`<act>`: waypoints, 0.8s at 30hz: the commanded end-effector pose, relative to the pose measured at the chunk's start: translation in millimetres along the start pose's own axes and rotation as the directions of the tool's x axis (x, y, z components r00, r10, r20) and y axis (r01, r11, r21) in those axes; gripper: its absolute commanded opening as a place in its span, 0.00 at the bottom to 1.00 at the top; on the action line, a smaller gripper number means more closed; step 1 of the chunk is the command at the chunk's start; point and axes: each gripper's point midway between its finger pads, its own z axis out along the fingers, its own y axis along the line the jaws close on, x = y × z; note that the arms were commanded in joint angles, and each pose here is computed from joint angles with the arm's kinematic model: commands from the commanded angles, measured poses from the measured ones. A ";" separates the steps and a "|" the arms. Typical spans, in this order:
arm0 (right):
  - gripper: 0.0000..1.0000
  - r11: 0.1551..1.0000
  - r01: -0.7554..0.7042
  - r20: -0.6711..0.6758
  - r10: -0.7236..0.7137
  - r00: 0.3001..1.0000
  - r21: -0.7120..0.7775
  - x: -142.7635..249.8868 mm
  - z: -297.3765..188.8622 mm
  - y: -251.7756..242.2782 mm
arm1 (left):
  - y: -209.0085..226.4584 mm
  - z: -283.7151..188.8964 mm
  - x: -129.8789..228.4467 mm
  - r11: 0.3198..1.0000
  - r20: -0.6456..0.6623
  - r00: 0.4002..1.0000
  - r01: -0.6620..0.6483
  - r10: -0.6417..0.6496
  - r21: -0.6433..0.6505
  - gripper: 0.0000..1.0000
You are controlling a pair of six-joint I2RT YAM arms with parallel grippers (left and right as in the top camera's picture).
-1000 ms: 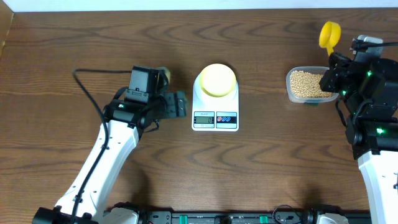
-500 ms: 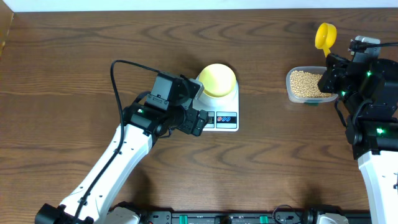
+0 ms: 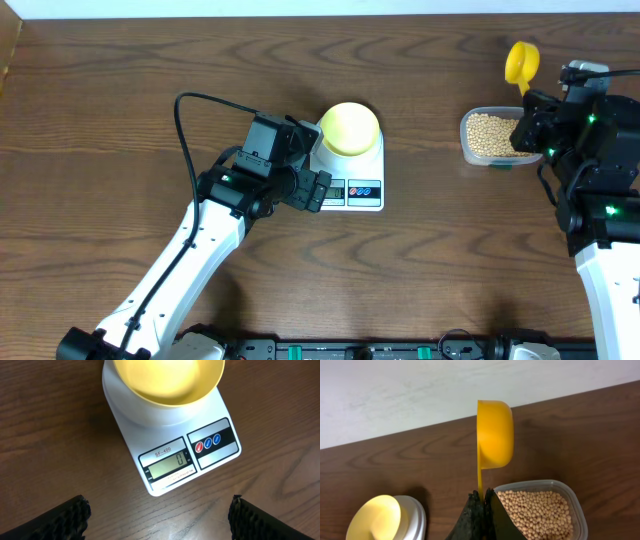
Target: Scoop item into bowl and weigh 50g on scale
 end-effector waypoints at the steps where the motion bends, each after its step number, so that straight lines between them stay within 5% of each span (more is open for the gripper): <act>1: 0.01 1.000 -0.013 0.013 0.013 1.000 0.001 -6.4 -5.8 0.8 | 1.1 -5.4 -6.0 1.000 0.022 1.000 0.005 -0.005 -0.012 0.90; 8: 0.01 1.000 0.021 0.012 -0.021 1.000 0.010 -6.2 -6.0 -1.0 | 1.1 -5.4 -6.0 1.000 0.022 1.000 0.010 -0.010 -0.013 0.90; 15: 0.01 0.968 0.020 -0.002 -0.020 1.000 0.249 -2.0 -12.4 -48.4 | 1.1 -5.4 -5.9 1.000 0.022 1.000 0.010 -0.010 -0.013 0.90; 24: 0.01 0.968 0.072 -0.126 -0.043 0.991 0.239 25.6 0.9 -53.5 | 1.1 -5.4 -5.9 1.000 0.022 1.000 0.010 -0.010 -0.013 0.90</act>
